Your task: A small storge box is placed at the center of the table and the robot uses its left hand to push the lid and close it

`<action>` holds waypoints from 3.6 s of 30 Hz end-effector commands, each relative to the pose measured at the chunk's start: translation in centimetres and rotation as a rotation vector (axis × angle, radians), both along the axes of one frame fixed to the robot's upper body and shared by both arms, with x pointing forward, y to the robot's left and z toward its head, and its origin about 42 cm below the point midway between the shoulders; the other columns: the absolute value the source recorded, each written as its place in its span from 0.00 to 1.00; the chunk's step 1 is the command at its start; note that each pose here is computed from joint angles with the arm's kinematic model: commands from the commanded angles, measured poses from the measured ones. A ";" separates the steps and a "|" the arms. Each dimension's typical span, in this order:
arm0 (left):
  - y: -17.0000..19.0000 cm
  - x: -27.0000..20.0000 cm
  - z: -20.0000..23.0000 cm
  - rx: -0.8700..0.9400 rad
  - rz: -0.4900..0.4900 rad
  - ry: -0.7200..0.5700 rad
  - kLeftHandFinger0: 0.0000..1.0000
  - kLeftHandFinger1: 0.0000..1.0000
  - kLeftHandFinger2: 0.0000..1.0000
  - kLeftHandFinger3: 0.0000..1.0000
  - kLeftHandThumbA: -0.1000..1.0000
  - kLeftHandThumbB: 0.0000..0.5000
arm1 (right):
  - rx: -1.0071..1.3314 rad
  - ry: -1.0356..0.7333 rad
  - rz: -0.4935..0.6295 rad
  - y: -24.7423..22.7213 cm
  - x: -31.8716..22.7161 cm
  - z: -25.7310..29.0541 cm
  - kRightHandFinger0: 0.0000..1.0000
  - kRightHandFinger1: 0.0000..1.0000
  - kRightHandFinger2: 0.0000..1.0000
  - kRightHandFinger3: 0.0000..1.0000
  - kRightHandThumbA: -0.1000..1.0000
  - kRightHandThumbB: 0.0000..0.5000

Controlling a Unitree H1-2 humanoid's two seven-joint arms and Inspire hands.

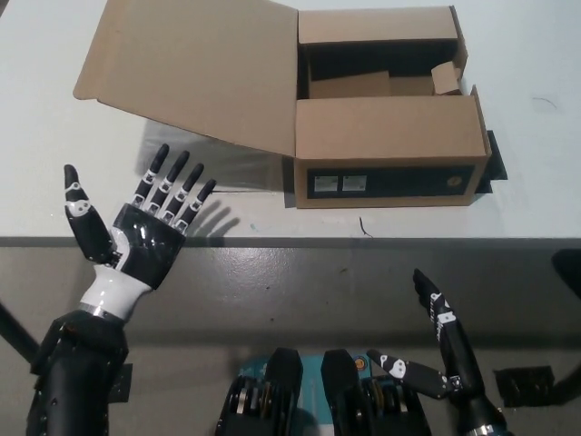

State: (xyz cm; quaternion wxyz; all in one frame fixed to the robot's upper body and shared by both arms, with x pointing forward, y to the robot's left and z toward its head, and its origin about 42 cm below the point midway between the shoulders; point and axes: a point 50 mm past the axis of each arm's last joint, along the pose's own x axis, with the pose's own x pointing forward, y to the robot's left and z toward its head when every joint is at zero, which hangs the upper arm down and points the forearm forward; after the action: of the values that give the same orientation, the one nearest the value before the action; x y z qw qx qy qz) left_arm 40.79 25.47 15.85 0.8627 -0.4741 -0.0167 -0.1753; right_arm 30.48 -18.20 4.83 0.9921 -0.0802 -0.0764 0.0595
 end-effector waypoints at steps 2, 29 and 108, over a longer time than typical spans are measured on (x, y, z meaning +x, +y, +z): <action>-0.2 2.0 2.2 0.016 -0.016 -0.076 1.00 1.00 1.00 1.00 1.00 0.79 | 0.034 -0.084 0.008 0.3 0.9 1.5 1.00 1.00 1.00 1.00 1.00 0.71; -1.8 8.7 5.9 0.006 0.005 -0.054 1.00 1.00 1.00 1.00 1.00 0.79 | 0.021 -0.098 -0.007 0.5 1.3 1.7 1.00 1.00 1.00 1.00 1.00 0.71; -5.8 -8.9 6.3 1.127 0.230 -0.792 1.00 1.00 1.00 1.00 1.00 0.71 | 0.001 -0.115 0.011 0.2 2.2 2.3 1.00 1.00 1.00 1.00 1.00 0.75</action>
State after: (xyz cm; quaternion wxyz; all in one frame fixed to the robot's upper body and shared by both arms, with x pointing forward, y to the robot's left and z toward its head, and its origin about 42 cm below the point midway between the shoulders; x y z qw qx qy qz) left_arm 32.83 18.17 22.38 0.9175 0.1551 -0.2446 -0.2728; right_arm 32.04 -18.08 5.97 0.9899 -0.0858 -0.0961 0.0592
